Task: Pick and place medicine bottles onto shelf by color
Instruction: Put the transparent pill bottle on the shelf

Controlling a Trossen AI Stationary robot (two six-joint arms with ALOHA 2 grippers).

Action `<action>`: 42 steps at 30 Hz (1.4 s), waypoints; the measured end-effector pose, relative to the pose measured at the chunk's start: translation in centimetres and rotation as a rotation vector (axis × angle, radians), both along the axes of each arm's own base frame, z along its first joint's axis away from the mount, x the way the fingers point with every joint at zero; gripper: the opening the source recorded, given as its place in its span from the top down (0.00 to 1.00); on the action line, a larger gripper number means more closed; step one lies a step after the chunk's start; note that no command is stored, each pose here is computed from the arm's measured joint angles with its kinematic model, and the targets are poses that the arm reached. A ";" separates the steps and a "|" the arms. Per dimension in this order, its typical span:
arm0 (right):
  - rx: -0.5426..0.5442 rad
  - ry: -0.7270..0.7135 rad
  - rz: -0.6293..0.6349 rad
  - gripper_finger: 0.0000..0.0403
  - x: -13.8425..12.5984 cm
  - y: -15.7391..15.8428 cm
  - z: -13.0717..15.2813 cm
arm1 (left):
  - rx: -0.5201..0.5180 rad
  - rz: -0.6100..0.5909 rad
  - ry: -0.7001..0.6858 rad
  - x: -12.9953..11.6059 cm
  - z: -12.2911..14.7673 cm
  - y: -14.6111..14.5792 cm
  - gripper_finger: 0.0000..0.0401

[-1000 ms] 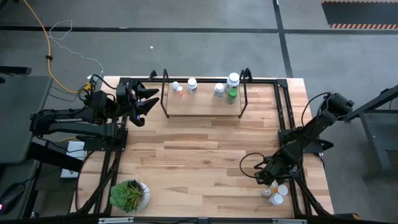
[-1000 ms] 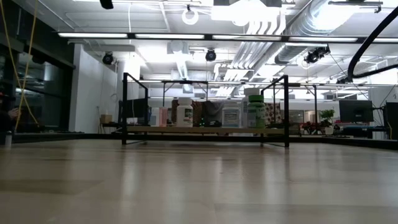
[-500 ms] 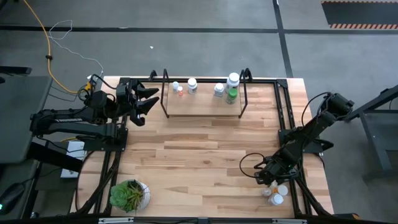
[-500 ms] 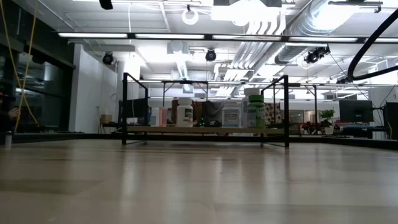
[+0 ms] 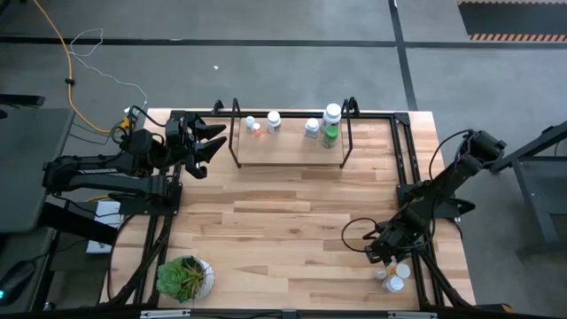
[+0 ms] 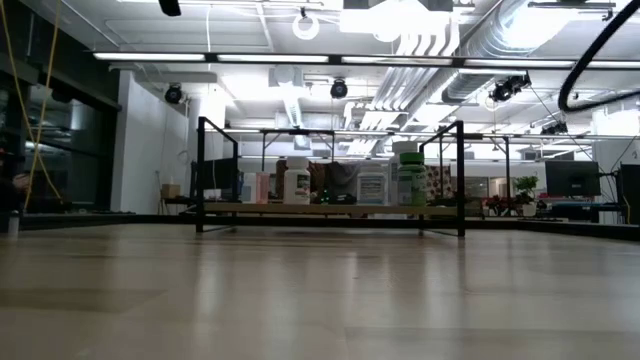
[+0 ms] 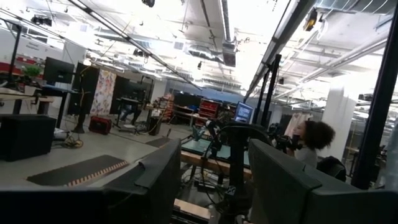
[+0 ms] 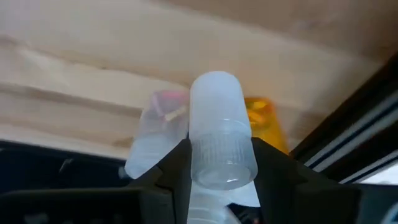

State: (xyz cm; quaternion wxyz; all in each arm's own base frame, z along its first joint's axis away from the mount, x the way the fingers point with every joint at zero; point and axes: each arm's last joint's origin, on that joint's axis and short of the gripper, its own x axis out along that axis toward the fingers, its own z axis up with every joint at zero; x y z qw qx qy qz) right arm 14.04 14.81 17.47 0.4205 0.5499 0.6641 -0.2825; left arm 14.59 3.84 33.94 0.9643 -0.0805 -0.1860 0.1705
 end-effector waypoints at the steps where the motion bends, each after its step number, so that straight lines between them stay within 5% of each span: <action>1: -0.023 -0.006 0.003 0.69 0.0 -0.3 0.6 | 0.000 0.000 0.000 0.0 0.0 0.0 0.55; 10: -0.259 -0.333 -0.098 0.71 4.1 -5.0 7.1 | 0.000 0.000 -0.001 0.0 0.0 0.0 0.55; 20: -0.461 -0.538 0.132 0.71 14.3 -13.7 11.7 | -0.050 -0.029 -0.021 0.0 0.0 0.0 0.55; 29: -0.557 -0.443 0.347 0.71 21.5 -22.3 13.3 | -0.065 -0.036 -0.028 0.0 0.0 0.0 0.55; 42: -0.427 -0.106 0.398 0.68 25.0 -29.7 7.4 | -0.065 -0.036 -0.029 0.0 0.0 0.0 0.55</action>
